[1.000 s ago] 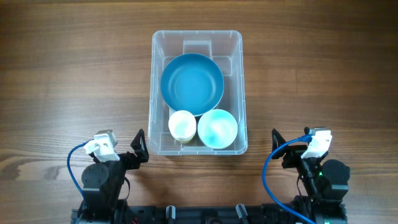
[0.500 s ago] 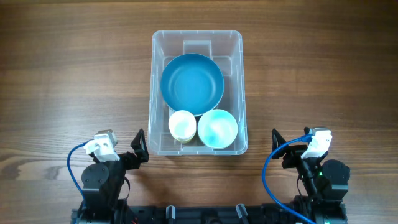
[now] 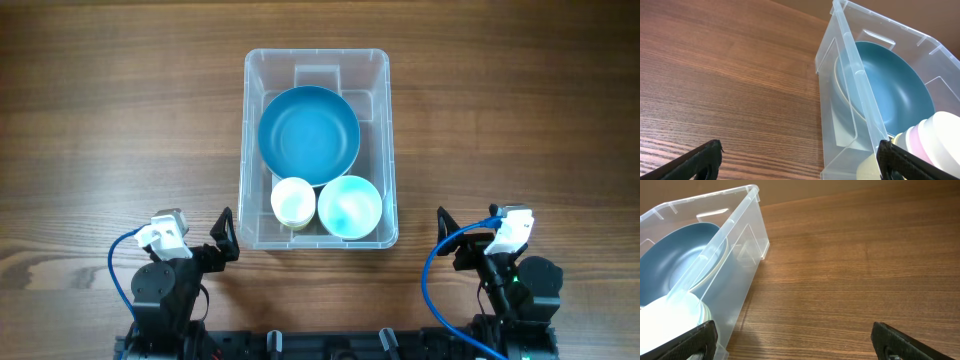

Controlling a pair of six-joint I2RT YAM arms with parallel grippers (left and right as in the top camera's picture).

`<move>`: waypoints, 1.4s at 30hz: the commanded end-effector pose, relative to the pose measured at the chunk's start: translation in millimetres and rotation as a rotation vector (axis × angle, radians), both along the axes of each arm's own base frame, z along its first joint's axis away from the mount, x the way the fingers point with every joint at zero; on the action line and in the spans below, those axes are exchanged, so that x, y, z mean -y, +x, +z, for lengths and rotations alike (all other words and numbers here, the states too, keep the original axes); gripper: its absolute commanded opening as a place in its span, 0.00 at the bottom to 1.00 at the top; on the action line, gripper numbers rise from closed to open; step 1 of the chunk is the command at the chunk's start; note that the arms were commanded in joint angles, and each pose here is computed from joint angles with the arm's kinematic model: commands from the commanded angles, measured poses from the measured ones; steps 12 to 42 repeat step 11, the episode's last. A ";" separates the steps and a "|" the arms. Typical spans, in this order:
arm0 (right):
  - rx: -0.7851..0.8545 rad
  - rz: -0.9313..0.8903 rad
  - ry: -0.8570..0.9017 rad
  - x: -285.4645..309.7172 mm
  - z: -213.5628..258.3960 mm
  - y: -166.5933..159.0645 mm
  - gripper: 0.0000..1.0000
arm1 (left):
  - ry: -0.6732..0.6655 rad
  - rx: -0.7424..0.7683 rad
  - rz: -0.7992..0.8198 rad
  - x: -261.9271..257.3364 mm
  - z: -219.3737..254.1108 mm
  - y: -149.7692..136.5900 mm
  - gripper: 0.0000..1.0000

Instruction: Pack container

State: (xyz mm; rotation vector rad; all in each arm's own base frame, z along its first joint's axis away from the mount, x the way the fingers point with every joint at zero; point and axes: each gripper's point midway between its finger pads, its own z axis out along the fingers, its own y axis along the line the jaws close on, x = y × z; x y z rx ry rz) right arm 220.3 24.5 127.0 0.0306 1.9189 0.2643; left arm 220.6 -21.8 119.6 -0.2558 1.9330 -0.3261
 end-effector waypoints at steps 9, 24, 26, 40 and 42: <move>0.026 0.021 -0.014 -3.0 4.8 -0.2 1.00 | 0.014 0.010 -0.023 3.0 1.2 0.0 1.00; 0.026 0.021 -0.014 -3.0 4.7 -0.2 1.00 | 0.014 0.010 -0.023 3.0 1.2 0.0 1.00; 0.026 0.021 -0.014 -3.0 4.7 -0.2 1.00 | 0.014 0.010 -0.023 3.0 1.2 0.0 1.00; 0.026 0.021 -0.014 -3.0 4.7 -0.2 1.00 | 0.014 0.010 -0.023 3.0 1.2 0.0 1.00; 0.026 0.021 -0.014 -3.0 4.7 -0.2 1.00 | 0.014 0.010 -0.023 3.0 1.2 0.0 1.00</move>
